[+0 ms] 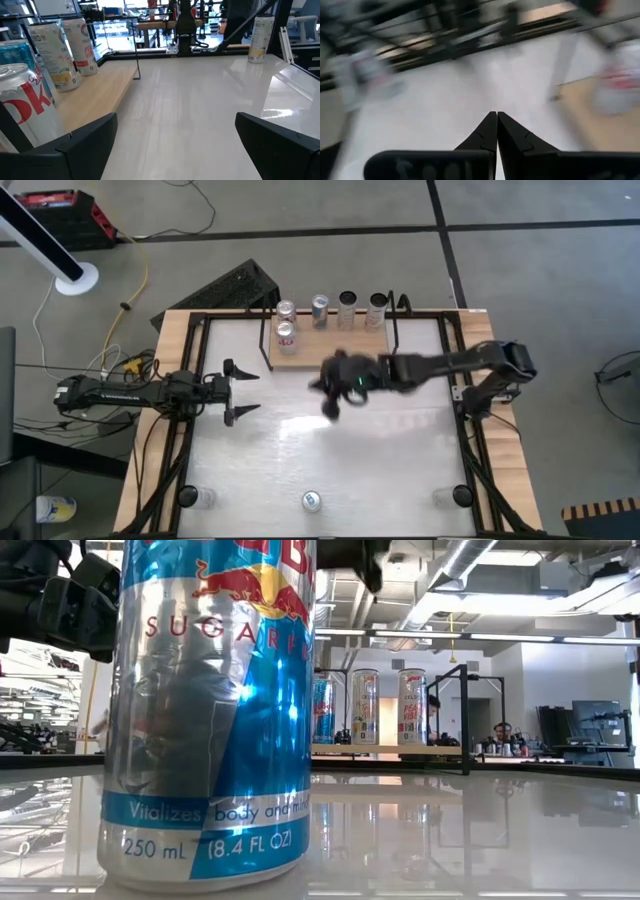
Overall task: Place canned beverage on shelf
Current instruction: Put the blue soda can on the shelf aligned with the other blue soda can on the shelf
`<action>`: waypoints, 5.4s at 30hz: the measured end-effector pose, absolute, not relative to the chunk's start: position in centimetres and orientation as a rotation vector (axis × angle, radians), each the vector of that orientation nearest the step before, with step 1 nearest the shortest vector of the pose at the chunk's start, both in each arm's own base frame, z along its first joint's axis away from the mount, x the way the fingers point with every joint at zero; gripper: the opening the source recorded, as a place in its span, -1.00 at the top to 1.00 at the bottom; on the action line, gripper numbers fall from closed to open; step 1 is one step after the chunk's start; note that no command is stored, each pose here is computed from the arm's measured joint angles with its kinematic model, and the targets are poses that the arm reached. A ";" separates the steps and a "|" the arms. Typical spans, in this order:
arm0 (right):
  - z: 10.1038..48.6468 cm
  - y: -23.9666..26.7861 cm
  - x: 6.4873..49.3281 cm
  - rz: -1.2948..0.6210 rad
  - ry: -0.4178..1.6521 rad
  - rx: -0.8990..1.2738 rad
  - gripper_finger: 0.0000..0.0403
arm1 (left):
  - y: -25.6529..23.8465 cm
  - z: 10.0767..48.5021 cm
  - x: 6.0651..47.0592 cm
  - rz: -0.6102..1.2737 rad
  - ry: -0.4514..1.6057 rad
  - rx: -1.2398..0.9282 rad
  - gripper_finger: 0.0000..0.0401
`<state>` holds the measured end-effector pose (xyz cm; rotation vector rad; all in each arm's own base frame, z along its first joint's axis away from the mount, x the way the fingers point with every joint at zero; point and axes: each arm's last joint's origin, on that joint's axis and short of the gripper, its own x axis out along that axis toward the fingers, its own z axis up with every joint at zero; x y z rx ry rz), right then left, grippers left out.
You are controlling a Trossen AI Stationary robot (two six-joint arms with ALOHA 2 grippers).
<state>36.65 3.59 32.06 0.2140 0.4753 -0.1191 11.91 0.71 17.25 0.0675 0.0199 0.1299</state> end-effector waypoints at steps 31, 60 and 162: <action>29.5 21.8 38.9 0.208 0.413 0.088 -0.45 | 0.6 17.1 11.9 0.093 0.030 0.019 -0.96; 25.8 24.1 38.4 0.246 0.633 -0.006 -0.81 | 0.6 18.5 11.9 0.118 -0.097 0.249 -0.96; 27.4 -13.6 38.1 -0.399 0.682 -0.093 -0.24 | 0.7 18.6 11.8 0.158 -0.108 0.272 -0.96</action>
